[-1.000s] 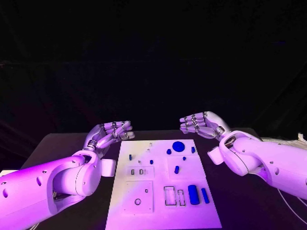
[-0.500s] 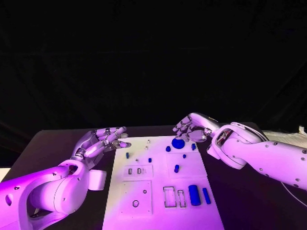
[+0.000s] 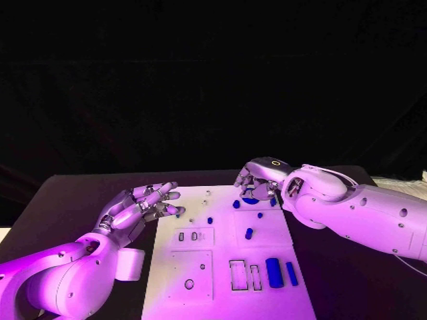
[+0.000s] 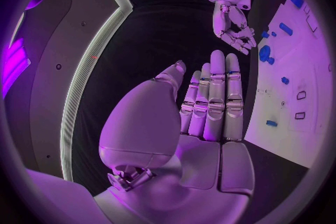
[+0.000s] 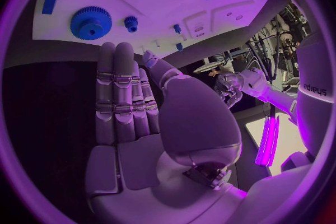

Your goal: Assemble the parts on the task board

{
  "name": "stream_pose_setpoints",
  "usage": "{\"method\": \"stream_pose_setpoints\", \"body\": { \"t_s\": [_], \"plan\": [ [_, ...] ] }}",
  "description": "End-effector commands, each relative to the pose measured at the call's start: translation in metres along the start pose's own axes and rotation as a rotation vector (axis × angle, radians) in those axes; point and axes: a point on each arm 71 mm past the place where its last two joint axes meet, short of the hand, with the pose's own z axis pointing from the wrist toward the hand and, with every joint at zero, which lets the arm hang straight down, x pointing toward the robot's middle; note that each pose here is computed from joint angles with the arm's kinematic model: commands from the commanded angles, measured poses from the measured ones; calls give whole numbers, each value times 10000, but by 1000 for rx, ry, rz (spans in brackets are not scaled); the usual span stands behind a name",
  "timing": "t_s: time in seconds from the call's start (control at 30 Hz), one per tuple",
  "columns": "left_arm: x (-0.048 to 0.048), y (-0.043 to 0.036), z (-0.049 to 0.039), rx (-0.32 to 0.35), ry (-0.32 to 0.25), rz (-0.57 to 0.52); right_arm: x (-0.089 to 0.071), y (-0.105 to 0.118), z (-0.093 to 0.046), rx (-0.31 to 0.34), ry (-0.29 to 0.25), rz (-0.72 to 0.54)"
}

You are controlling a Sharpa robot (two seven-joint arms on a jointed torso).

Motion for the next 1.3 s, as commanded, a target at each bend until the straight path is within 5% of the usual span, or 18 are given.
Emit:
{"method": "stream_pose_setpoints", "body": {
  "t_s": [0.03,0.53,1.3],
  "plan": [
    [49,-14,-9,-9,33,-45,40,-5,25,22,69,-87],
    [52,-43,-25,-7,31,-44,110,15,89,27,154,-152],
    [34,-47,-29,-10,26,-40,153,5,153,37,179,-174]
  ]
}}
